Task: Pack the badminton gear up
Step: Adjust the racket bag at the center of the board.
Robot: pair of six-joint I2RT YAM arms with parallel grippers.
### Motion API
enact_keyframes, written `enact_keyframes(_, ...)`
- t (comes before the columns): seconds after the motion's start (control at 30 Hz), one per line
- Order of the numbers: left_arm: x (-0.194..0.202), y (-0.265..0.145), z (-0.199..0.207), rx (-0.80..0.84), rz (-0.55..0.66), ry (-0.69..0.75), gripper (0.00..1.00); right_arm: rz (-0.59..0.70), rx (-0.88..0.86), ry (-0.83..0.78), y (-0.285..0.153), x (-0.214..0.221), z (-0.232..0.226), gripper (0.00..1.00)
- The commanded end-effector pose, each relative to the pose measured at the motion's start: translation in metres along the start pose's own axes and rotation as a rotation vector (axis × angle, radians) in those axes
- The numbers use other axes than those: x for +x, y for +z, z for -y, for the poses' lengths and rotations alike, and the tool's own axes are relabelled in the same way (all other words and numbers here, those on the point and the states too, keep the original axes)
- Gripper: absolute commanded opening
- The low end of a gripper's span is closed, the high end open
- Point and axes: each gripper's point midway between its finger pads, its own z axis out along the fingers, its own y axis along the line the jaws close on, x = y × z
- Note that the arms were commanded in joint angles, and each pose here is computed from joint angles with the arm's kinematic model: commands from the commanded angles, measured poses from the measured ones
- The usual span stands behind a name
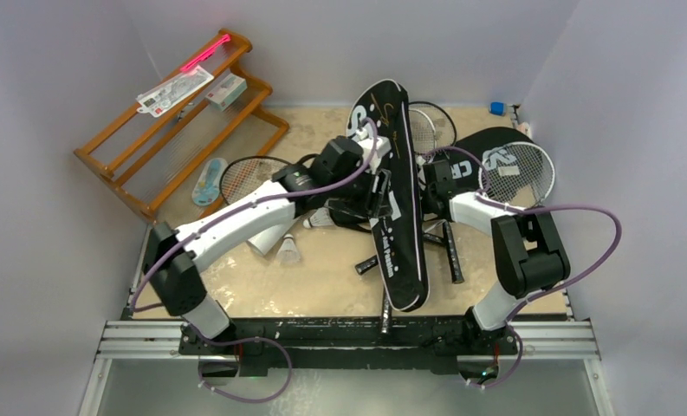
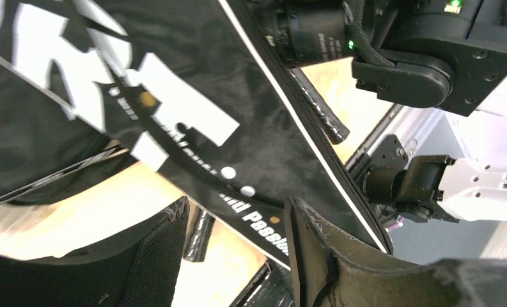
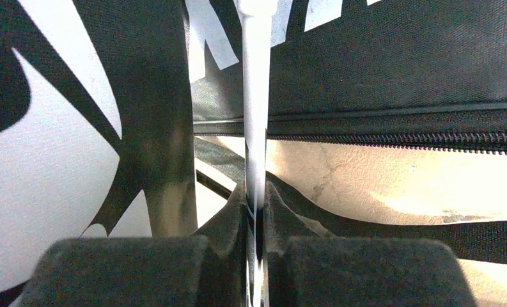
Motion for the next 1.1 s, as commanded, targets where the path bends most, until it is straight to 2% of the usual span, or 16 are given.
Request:
enact_keyframes(0.0, -0.013, -0.033, -0.023, -0.133, 0.111, -0.039, 0.57, 0.053, -0.020, -0.067, -0.012, -0.012, -0.015, 0.00)
enact_keyframes(0.1, -0.011, -0.049, -0.049, -0.257, 0.191, -0.095, 0.70, 0.051, -0.039, -0.066, -0.012, -0.013, -0.021, 0.00)
enact_keyframes(0.17, -0.008, -0.059, -0.061, -0.276, 0.233, -0.128, 0.73, 0.042, -0.051, -0.067, -0.011, -0.011, -0.026, 0.00)
enact_keyframes(0.3, 0.003, -0.069, -0.078, -0.280, 0.241, -0.171, 0.73, 0.028, -0.067, -0.101, -0.009, -0.007, -0.043, 0.00)
enact_keyframes(0.47, 0.008, -0.077, -0.079, -0.284, 0.223, -0.138, 0.71, 0.006, -0.067, -0.145, -0.007, -0.002, -0.059, 0.00)
enact_keyframes(0.73, 0.012, -0.084, -0.079, -0.307, 0.194, -0.092, 0.68, 0.000, 0.064, -0.100, -0.021, 0.003, -0.037, 0.00)
enact_keyframes(0.9, 0.022, -0.073, -0.065, -0.350, 0.157, -0.015, 0.67, -0.002, 0.045, -0.096, -0.024, 0.005, -0.040, 0.00)
enact_keyframes(1.07, 0.014, -0.065, -0.040, -0.295, 0.177, -0.034, 0.64, 0.032, 0.032, -0.119, -0.024, -0.002, -0.043, 0.00)
